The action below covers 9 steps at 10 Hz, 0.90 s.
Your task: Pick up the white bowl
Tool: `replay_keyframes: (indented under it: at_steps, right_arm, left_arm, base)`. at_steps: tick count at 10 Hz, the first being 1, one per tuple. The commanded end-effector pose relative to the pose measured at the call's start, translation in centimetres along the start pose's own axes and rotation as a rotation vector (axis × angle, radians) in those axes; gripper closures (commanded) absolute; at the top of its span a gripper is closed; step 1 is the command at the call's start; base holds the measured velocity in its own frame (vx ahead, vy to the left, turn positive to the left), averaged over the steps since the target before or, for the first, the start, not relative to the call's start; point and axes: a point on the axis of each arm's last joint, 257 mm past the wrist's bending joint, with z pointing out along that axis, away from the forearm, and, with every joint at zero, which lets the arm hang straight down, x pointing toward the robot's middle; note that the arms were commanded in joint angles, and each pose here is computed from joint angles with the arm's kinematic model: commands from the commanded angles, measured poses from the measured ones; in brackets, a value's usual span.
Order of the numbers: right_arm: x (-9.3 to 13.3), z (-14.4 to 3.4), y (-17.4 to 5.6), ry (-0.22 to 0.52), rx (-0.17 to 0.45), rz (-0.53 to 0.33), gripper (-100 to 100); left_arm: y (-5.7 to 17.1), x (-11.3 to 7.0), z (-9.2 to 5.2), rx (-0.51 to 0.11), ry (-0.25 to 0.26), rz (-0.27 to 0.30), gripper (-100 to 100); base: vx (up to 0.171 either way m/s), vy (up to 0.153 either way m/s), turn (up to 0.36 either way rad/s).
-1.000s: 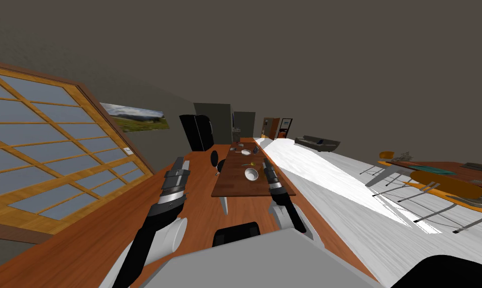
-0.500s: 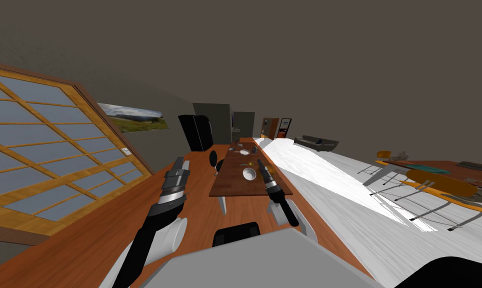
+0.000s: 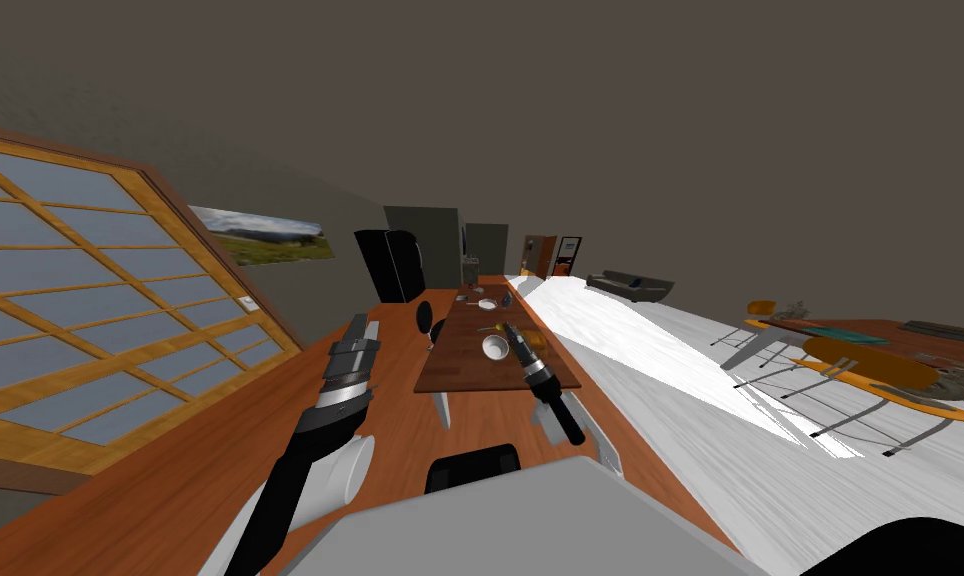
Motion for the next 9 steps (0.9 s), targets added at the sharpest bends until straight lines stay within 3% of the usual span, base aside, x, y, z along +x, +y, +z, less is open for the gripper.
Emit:
replay_keyframes:
  at_steps: [1,9]
  right_arm:
    - [0.9,0.0,0.0,0.030,-0.009,-0.051,-100]
    - [7.4,0.9,-1.0,0.224,-0.086,-0.335,-100]
  left_arm:
    - [0.0,0.0,0.0,0.000,0.000,0.000,0]
    - [0.0,0.0,0.0,0.000,0.000,0.000,0]
  base:
    - [-0.009,-0.031,-0.006]
    - [-0.006,-0.024,-0.014]
